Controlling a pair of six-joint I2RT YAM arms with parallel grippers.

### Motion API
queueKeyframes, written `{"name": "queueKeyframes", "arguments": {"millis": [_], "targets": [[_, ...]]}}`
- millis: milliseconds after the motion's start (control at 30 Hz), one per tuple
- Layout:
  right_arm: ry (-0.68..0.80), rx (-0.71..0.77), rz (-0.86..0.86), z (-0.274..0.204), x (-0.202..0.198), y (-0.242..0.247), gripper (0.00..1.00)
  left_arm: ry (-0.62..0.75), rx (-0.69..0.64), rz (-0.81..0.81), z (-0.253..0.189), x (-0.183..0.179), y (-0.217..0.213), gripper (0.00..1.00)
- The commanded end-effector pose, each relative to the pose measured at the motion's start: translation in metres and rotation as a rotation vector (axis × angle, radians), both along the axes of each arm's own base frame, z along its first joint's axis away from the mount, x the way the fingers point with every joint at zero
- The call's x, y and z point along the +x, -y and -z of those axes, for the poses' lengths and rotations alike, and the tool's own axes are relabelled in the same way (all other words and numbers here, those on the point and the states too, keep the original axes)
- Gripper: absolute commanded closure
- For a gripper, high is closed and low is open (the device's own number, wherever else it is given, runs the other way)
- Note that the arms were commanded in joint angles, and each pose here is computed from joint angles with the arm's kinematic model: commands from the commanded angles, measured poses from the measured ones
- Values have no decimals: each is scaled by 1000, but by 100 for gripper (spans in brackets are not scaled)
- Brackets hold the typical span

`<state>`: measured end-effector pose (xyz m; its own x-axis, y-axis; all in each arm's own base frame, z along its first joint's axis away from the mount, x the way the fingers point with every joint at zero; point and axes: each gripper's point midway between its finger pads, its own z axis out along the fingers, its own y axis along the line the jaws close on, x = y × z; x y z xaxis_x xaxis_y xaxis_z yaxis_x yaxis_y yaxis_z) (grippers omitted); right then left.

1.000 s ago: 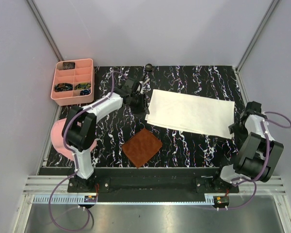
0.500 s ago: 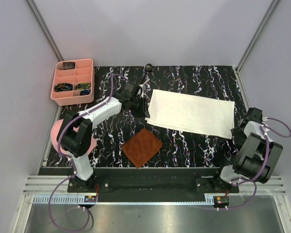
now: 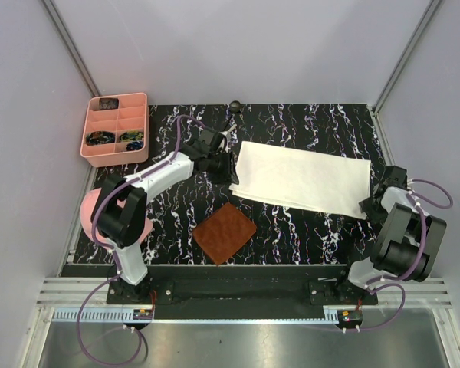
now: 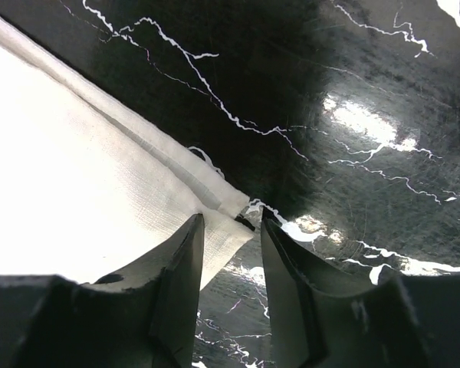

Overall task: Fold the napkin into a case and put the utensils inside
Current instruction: Smooth out the rectangle-folded napkin at the center of the board.

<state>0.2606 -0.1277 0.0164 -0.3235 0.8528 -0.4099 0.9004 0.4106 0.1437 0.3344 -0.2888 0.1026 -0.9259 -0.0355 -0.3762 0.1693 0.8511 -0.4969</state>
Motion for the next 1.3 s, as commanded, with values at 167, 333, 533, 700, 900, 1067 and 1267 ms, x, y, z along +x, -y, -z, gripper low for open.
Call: {"name": "queueKeyframes", "arguments": {"millis": [167,333,533,700,900,1067,1267], "targets": [[-80,37,-32,5,-4,-8,71,78,34,-34,-17,18,-5,63],[-85,24,-29,4,-3,-5,87,71,64,-33,-14,19,-9,59],[-8,-6,-64,-25,5,-4,100,63,151,-52,5,19,-25,52],[61,0,-114,-52,19,-8,100,13,198,-92,28,23,-36,52],[85,1,-127,-63,22,-10,100,-13,226,-119,44,32,-38,56],[99,-19,-139,-70,24,-8,100,-47,183,-128,55,43,-22,58],[100,-29,-151,-72,25,-8,100,-62,147,-156,59,53,-11,58]]}}
